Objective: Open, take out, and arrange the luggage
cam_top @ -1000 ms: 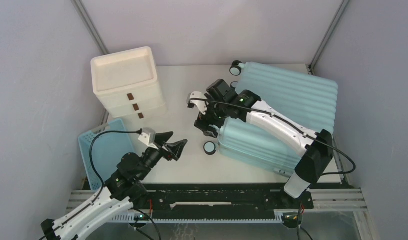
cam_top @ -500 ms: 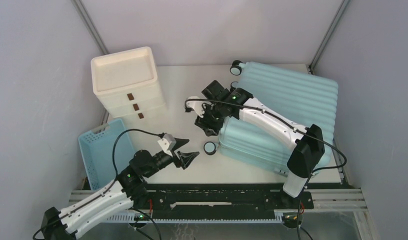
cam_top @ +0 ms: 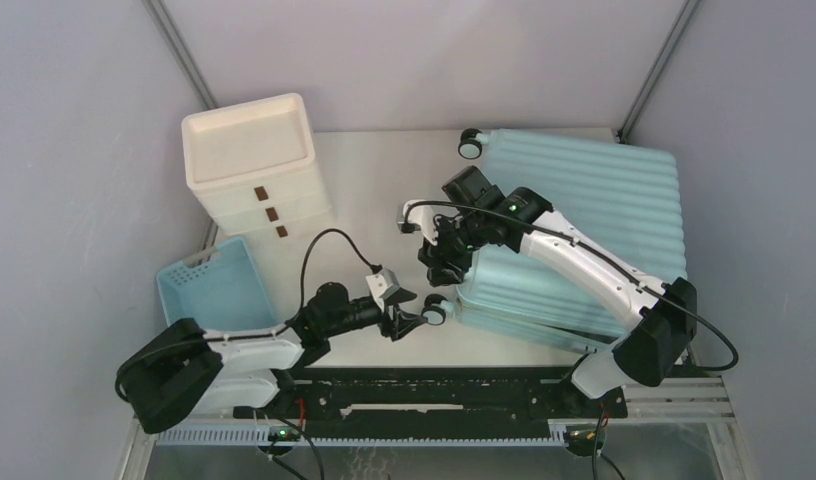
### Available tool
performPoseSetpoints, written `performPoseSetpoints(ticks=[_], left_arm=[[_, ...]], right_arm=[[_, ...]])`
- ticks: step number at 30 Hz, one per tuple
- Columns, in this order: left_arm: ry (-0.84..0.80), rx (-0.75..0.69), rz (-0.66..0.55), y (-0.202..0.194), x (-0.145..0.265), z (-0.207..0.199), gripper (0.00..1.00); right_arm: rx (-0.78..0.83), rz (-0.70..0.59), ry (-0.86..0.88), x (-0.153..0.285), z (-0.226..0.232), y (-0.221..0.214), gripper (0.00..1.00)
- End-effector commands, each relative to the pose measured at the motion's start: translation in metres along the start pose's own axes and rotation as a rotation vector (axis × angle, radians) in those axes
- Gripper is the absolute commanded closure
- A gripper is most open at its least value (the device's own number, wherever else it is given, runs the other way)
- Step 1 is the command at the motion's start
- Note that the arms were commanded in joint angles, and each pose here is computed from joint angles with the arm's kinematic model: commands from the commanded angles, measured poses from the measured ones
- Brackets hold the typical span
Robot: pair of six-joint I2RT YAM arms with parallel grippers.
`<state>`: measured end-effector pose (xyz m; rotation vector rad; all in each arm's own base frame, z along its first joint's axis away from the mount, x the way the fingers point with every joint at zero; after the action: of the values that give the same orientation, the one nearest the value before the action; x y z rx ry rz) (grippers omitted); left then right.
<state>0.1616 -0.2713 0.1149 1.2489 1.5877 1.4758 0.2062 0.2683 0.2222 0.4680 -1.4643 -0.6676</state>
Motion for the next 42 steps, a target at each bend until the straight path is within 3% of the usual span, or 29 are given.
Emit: performPoseSetpoints(ticks=[1,6,15,20,25,42], left_arm=[[-0.134,-0.076,-0.252,0.073,-0.024,-0.019,0.35],[-0.176,-0.062,-0.285,0.072,-0.035,-0.034,0.35],[0.022,-0.066,-0.314,0.057,-0.043,-0.029,0.36],[0.111,-0.047,-0.306,0.053,-0.05,-0.024,0.5],[0.202,-0.059,-0.29,0.049,-0.06,-0.02,0.48],[0.213,-0.121,-0.243,0.051,-0.087,-0.032,0.48]], right_arm=[[0.136,-0.237,-0.093,0.037,-0.01,0.051,1.0],[0.086,-0.259,-0.124,0.038,-0.02,0.051,1.0],[0.01,-0.305,-0.161,0.035,-0.029,0.059,1.0],[-0.019,-0.306,-0.168,0.032,-0.031,0.057,1.0],[-0.036,-0.305,-0.161,0.029,-0.029,0.055,1.0],[-0.061,-0.3,-0.161,0.025,-0.027,0.052,1.0]])
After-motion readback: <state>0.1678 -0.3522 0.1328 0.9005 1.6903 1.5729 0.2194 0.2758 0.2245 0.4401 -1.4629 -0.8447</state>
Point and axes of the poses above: each gripper's point midway between its finger pads, its own x axis back along the fingers, its own z axis along the line the jaws close on, y = z × x, the point moved 2 cm from there along x, back along the fingers, and after that the axes turned 1 degree about x, right-handed, at the moved point
